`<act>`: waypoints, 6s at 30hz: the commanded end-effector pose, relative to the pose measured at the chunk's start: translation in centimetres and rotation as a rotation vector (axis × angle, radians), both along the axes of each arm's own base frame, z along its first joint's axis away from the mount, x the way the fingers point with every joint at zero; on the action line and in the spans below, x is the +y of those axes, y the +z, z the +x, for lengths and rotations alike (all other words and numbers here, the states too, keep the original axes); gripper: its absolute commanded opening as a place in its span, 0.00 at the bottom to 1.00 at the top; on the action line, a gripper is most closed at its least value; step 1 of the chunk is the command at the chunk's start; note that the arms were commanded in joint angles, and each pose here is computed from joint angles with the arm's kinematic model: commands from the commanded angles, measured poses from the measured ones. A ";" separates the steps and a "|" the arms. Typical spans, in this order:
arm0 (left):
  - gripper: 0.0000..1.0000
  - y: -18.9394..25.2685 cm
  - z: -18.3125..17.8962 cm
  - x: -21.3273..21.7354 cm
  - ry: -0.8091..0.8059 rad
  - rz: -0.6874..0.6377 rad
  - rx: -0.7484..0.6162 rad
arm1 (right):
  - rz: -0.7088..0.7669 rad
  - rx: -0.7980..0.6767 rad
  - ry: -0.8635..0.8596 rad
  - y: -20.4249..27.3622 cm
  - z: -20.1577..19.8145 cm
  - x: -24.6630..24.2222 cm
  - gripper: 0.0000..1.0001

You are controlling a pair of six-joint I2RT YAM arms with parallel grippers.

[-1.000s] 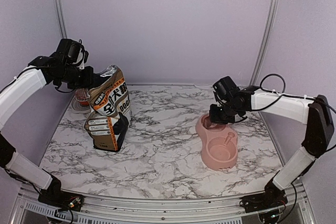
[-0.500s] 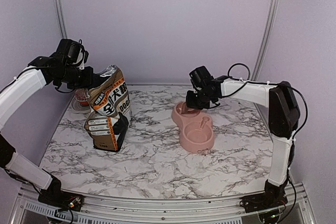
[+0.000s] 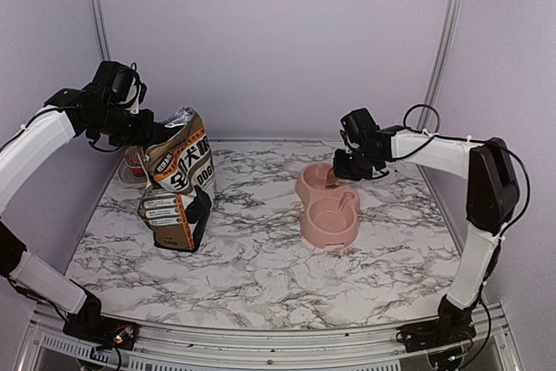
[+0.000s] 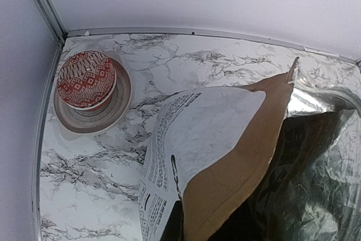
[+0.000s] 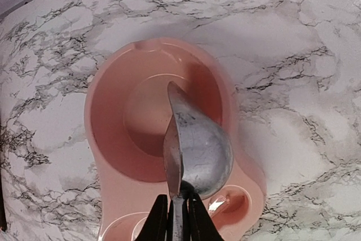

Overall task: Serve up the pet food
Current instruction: Move the pet food bowl to the center of the board, then adjust the pet food bag at the center of the board.

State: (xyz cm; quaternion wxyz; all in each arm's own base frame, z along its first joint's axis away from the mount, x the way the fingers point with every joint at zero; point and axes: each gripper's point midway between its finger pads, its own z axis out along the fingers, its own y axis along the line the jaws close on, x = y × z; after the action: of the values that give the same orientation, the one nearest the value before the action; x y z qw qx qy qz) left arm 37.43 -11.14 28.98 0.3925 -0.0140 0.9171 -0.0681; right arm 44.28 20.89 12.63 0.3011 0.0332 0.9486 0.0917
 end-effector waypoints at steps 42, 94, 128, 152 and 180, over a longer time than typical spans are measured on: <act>0.48 7.4 -0.1 -4.5 -0.288 0.110 -0.141 | 0.187 -0.298 0.399 11.5 -3.9 3.8 0.00; 0.14 8.2 9.5 0.6 -0.182 0.595 -0.231 | 0.220 -0.247 0.483 8.8 -3.9 4.9 0.00; 0.53 2.1 2.5 0.6 -0.254 0.356 -0.006 | 0.255 -0.235 0.525 8.9 -4.6 5.6 0.00; 0.37 2.0 2.6 1.9 -0.034 0.219 0.034 | 0.249 -0.238 0.524 9.1 -4.9 5.3 0.00; 0.00 7.1 0.7 5.3 0.115 0.220 -0.069 | 0.286 -0.285 0.550 11.4 -5.6 5.6 0.00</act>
State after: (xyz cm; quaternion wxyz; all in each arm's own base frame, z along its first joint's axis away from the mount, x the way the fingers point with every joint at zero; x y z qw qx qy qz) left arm 39.16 -8.47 28.81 0.3431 0.0152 0.9388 0.0270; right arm 38.65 26.48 20.96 0.3527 -0.1904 0.8694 0.2889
